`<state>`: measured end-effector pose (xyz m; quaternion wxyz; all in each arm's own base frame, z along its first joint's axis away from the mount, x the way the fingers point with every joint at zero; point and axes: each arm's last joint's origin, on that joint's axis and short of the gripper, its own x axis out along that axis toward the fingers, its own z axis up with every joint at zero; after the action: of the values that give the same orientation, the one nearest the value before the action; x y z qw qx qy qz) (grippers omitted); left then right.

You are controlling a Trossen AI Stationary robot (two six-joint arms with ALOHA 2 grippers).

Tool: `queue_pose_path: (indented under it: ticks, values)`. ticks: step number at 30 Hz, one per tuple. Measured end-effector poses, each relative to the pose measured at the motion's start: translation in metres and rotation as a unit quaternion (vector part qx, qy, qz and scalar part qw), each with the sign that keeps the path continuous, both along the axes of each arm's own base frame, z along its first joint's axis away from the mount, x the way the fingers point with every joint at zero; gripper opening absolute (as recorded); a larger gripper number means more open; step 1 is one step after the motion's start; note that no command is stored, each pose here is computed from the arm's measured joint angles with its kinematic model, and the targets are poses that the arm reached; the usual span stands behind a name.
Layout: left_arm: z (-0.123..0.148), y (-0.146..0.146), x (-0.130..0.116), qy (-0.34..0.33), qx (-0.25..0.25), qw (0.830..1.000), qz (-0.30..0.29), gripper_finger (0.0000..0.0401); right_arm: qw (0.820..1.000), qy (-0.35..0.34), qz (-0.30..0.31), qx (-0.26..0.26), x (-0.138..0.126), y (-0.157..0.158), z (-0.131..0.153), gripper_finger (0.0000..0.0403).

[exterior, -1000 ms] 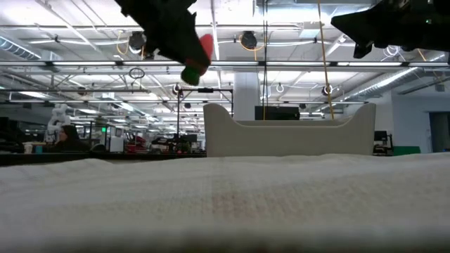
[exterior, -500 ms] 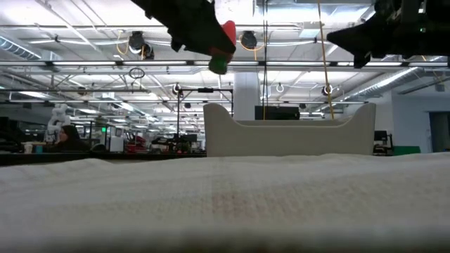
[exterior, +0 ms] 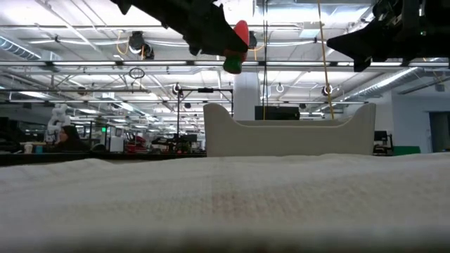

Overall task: Pick and placing Produce into tupperware
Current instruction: Put the orange carrot into the bin

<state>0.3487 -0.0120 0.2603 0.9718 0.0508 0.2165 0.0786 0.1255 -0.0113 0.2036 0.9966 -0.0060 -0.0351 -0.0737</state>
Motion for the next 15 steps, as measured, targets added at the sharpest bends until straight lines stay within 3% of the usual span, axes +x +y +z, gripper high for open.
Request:
queue_pose_path:
  ticks: [10,15]
  values:
    - [0.007,-0.004,-0.003,-0.009,-0.003,0.998,-0.067,0.0148,1.0,-0.011,0.005,0.027,-0.009,0.001,0.002,0.0]
    - [0.013,-0.009,-0.003,-0.031,-0.004,0.996,-0.08,0.0148,0.998,-0.064,0.007,0.022,-0.019,0.002,0.014,0.0]
